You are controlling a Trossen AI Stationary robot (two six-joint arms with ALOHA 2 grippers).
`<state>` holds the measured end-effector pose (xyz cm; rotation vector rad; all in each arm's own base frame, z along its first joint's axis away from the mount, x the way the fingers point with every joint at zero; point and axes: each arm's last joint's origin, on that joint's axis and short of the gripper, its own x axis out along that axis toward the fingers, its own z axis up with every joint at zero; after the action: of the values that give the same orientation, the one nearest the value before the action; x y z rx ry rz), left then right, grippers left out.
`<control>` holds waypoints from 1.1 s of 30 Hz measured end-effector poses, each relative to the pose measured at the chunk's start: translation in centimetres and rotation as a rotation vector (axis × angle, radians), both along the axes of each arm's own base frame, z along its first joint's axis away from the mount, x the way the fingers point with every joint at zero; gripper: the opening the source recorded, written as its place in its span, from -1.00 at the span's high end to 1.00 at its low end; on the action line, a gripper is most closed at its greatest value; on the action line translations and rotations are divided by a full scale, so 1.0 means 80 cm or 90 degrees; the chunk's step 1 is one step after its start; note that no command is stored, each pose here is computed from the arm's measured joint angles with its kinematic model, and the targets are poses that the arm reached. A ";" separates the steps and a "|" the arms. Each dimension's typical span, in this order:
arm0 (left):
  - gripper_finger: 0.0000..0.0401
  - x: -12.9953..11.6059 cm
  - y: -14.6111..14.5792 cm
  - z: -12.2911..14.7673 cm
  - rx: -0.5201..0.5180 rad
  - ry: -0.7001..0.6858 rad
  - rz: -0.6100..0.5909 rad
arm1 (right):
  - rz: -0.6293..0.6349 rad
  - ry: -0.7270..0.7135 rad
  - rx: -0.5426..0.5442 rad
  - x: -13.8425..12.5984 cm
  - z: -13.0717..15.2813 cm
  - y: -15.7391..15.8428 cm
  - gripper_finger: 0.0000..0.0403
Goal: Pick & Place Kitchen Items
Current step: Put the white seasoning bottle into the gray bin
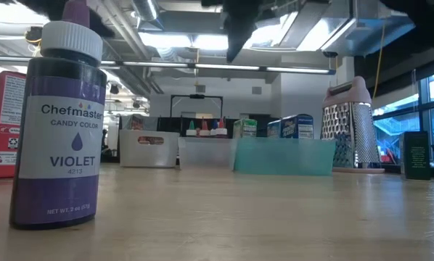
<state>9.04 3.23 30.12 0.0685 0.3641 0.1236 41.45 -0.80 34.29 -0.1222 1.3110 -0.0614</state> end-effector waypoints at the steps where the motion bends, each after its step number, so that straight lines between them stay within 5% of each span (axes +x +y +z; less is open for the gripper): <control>1: -0.47 -0.003 -0.003 0.004 -0.003 -0.012 -0.009 | 0.015 0.002 0.004 -0.002 0.001 0.012 -0.30; 12: -0.47 0.024 -0.027 0.043 -0.065 -0.043 -0.138 | 0.114 0.008 0.013 -0.013 -0.001 0.117 -0.30; 18: -0.47 0.051 -0.056 0.029 -0.126 0.073 -0.198 | 0.165 0.011 0.013 -0.024 -0.001 0.157 -0.30; 33: -0.47 0.076 -0.167 0.038 -0.153 0.480 -0.001 | 0.186 -0.014 -0.014 -0.030 0.000 0.187 -0.30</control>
<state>15.14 -10.13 33.12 -0.1284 1.1280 0.0478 39.02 14.13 34.29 -0.3289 1.2592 0.1706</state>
